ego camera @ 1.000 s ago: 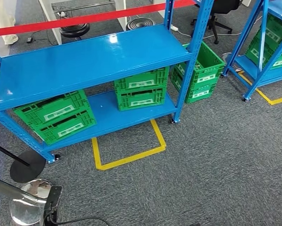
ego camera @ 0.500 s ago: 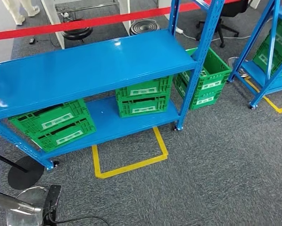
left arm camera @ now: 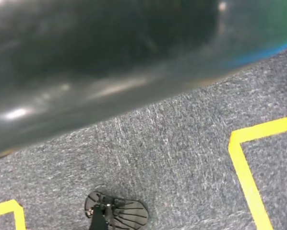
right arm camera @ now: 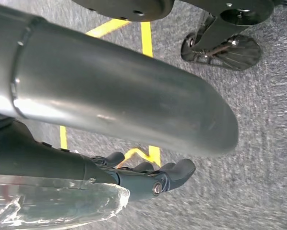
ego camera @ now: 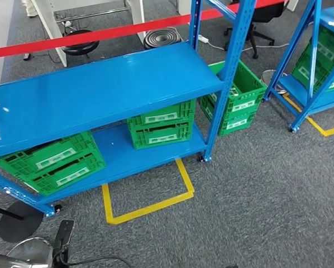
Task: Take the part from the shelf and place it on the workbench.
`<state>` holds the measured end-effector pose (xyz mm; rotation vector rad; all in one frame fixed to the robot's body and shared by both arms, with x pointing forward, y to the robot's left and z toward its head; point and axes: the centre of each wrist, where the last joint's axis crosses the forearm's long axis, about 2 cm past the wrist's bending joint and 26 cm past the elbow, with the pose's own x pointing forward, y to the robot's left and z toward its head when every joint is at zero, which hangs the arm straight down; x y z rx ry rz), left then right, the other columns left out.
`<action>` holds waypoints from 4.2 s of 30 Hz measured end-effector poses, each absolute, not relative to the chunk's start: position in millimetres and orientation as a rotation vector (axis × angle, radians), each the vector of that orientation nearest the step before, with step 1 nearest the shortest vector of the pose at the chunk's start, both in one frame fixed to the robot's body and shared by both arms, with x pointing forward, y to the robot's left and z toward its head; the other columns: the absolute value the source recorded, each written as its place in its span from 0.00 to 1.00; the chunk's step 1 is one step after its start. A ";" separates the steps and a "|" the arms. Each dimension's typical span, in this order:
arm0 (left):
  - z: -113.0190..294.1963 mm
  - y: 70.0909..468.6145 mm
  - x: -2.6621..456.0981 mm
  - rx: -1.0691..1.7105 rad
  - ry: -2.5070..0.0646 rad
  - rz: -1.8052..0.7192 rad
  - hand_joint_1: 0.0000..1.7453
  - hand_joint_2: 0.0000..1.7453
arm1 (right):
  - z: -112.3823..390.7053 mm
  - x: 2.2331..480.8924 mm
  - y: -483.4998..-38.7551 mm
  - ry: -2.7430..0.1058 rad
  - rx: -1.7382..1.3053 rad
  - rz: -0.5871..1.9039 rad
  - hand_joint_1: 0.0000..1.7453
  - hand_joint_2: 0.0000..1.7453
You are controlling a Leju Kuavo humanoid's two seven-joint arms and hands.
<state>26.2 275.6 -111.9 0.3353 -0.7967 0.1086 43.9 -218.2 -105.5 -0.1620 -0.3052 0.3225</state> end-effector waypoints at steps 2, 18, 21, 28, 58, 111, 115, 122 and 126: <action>-111.9 275.2 26.5 0.335 -0.797 0.109 0.00 0.00 | -105.5 43.9 -218.3 -0.305 -0.161 0.323 0.00 0.00; -111.6 275.7 29.7 0.339 -0.804 0.108 0.00 0.00 | -105.5 43.8 -218.3 -0.315 -0.164 0.325 0.00 0.00; -111.5 274.8 30.6 0.340 -0.804 0.104 0.00 0.00 | -105.3 45.0 -218.3 -0.319 -0.165 0.325 0.00 0.00; -111.2 275.2 31.2 0.364 -0.784 0.097 0.00 0.00 | -105.3 45.1 -218.3 -0.319 -0.165 0.329 0.00 0.00; -111.1 274.0 32.6 0.363 -0.781 0.099 0.00 0.00 | -105.3 45.3 -218.0 -0.324 -0.163 0.381 0.00 1.00; -110.6 271.9 34.9 0.362 -0.754 0.065 0.00 1.00 | -106.1 41.6 -221.0 -0.218 -0.183 0.319 0.00 1.00; -111.8 273.0 24.8 0.332 -0.692 0.075 0.00 1.00 | -106.8 45.1 -230.9 -0.227 -0.191 0.272 0.00 1.00; -113.6 274.8 -1.2 0.281 -0.572 0.079 0.00 0.00 | -105.8 61.7 -251.4 -0.276 -0.218 0.207 0.00 0.75; -114.0 275.5 -10.8 0.249 -0.512 0.080 0.00 0.00 | -106.1 61.8 -260.7 -0.285 -0.215 0.175 0.00 1.00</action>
